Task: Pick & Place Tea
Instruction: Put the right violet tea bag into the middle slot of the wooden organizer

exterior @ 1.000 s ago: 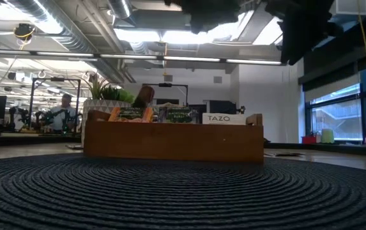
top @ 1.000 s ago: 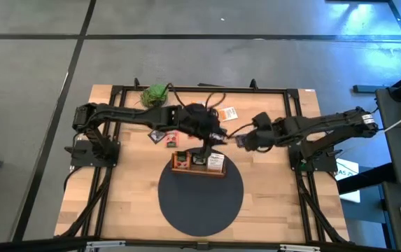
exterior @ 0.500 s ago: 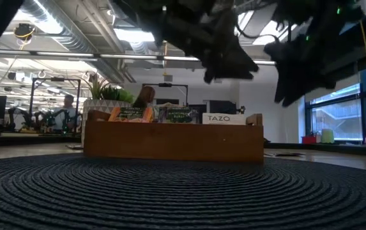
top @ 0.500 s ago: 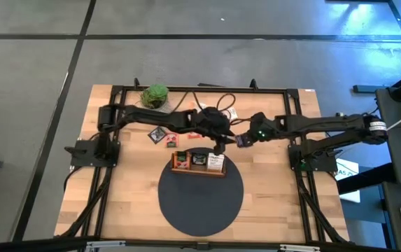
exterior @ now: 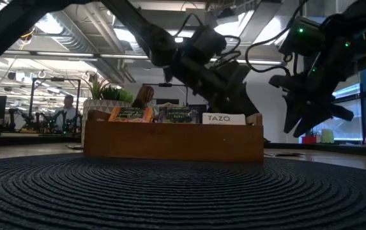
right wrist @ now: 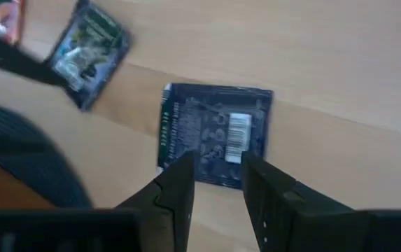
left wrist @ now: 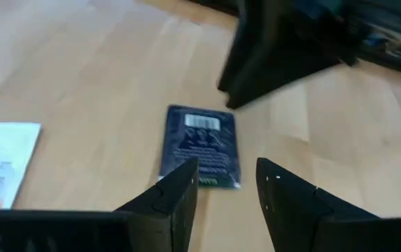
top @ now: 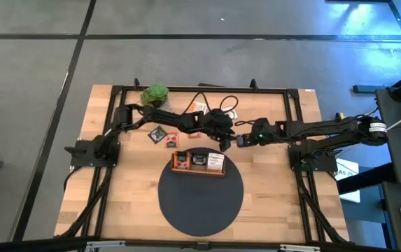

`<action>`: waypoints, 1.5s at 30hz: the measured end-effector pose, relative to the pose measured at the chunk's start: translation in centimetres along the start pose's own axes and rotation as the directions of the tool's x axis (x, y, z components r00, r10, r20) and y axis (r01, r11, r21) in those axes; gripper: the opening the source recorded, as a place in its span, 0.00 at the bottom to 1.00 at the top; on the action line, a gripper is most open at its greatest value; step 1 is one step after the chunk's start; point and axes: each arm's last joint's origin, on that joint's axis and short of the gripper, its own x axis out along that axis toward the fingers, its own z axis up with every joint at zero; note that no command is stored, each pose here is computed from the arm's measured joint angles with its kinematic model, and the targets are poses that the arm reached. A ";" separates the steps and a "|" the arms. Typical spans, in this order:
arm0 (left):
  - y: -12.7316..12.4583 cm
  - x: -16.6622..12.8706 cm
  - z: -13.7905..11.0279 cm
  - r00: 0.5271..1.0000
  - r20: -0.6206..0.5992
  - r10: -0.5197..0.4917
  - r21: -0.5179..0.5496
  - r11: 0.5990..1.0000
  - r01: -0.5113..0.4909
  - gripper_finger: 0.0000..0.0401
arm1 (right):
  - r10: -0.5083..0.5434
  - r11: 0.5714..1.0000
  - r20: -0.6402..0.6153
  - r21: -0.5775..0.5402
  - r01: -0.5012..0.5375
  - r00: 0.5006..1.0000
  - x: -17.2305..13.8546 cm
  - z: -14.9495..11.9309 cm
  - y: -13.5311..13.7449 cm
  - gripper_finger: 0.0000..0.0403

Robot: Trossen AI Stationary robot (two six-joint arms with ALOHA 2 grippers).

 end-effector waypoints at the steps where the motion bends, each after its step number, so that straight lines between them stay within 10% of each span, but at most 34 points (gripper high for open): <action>1: 0.1 0.3 -0.2 1.000 0.009 -0.001 0.001 1.000 0.001 0.35 | 0.016 1.000 0.007 0.005 -0.016 1.000 0.2 -0.1 -0.1 0.30; 45: 1.3 5.7 -3.1 0.990 -0.140 -0.010 0.043 0.999 0.016 0.35 | -0.027 0.995 -0.085 0.096 0.036 0.996 3.4 -1.5 -1.3 0.29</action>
